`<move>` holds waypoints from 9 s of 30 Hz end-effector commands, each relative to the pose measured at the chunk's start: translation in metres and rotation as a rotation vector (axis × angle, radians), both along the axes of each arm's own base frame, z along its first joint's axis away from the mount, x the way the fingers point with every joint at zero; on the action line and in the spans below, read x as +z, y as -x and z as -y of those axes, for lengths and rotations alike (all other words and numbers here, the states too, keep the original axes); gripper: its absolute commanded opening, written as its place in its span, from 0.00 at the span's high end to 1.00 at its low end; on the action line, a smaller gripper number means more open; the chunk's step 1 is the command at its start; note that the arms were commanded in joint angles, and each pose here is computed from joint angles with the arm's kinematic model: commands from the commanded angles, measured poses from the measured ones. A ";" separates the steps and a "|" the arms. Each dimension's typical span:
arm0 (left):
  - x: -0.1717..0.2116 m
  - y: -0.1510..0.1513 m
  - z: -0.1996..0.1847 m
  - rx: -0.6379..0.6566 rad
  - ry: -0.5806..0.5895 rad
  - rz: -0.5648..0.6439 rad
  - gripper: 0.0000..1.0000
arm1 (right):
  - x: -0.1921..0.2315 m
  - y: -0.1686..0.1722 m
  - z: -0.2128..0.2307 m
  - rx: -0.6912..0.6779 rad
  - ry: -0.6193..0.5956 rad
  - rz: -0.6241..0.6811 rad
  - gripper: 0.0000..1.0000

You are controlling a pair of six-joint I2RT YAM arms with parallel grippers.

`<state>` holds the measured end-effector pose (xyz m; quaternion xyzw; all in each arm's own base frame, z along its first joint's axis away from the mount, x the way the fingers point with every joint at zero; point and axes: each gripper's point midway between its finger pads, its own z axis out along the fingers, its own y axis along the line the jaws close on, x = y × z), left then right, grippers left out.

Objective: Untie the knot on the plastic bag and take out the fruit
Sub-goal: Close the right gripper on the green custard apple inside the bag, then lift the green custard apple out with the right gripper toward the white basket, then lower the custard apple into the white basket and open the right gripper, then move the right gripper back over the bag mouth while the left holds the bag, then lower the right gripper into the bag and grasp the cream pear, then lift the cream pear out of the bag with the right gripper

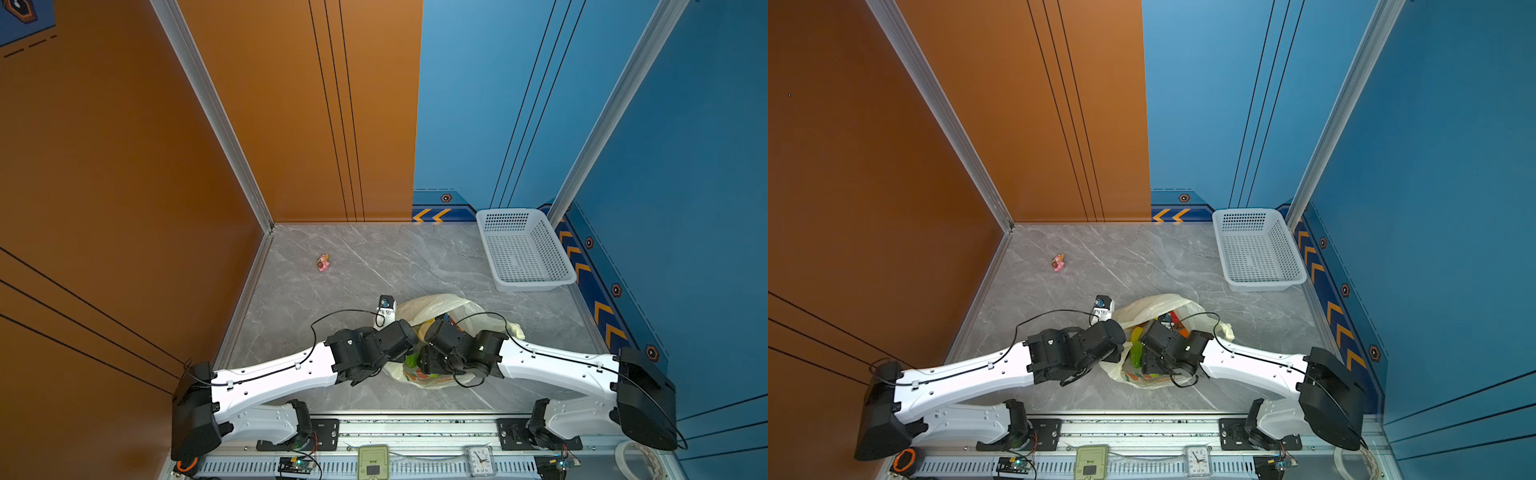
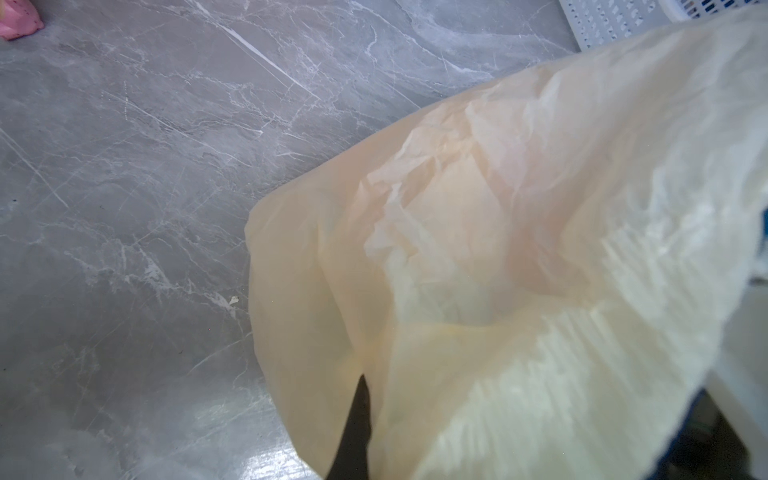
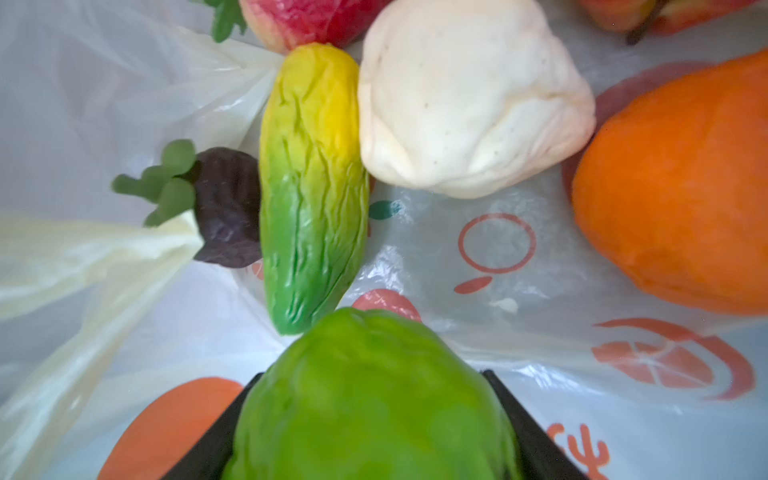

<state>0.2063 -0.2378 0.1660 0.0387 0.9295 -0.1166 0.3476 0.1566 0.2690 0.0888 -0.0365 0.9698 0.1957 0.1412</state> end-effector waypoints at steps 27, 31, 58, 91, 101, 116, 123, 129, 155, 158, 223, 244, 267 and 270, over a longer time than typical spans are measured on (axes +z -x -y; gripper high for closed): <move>0.006 -0.010 0.015 -0.019 0.010 0.008 1.00 | 0.173 -0.054 0.015 -0.001 -0.235 0.141 0.55; 0.010 -0.007 0.022 -0.030 0.010 0.019 1.00 | 0.205 -0.104 0.038 -0.057 -0.282 0.206 0.55; 0.023 -0.005 0.042 -0.072 0.001 0.076 1.00 | 0.060 -0.370 0.273 -0.567 0.055 0.214 0.55; 0.017 0.001 0.021 -0.027 0.013 0.096 1.00 | 0.029 -0.344 0.282 -0.581 0.136 0.058 0.07; 0.017 0.003 0.022 -0.027 0.015 0.097 1.00 | 0.097 -0.316 0.259 -0.547 0.030 0.119 0.00; 0.016 0.002 0.024 -0.021 0.019 0.091 1.00 | 0.212 -0.138 0.104 -0.142 -0.010 0.236 0.00; 0.012 0.005 0.025 -0.014 0.024 0.075 1.00 | 0.226 -0.070 0.056 -0.049 -0.027 0.273 0.00; 0.015 0.004 0.021 0.000 0.030 0.086 1.00 | 0.201 -0.030 0.041 0.012 -0.012 0.195 0.00; 0.036 -0.009 0.021 0.054 0.087 0.095 1.00 | 0.052 0.013 0.035 0.248 0.211 0.049 0.17; 0.047 -0.012 0.026 0.054 0.114 0.100 1.00 | 0.041 0.014 0.030 0.263 0.210 0.031 0.18; 0.015 0.004 0.035 -0.037 0.051 0.037 1.00 | -0.006 -0.069 0.013 -0.276 0.061 0.032 0.48; 0.033 -0.014 0.037 -0.014 0.060 0.082 1.00 | 0.122 0.002 -0.001 0.095 -0.148 -0.070 0.48; 0.027 -0.011 0.044 -0.077 0.049 0.062 1.00 | 0.232 -0.196 0.088 -0.258 -0.268 0.263 0.49; 0.027 -0.010 0.043 -0.084 0.049 0.065 1.00 | 0.219 -0.232 0.122 -0.348 -0.240 0.277 0.50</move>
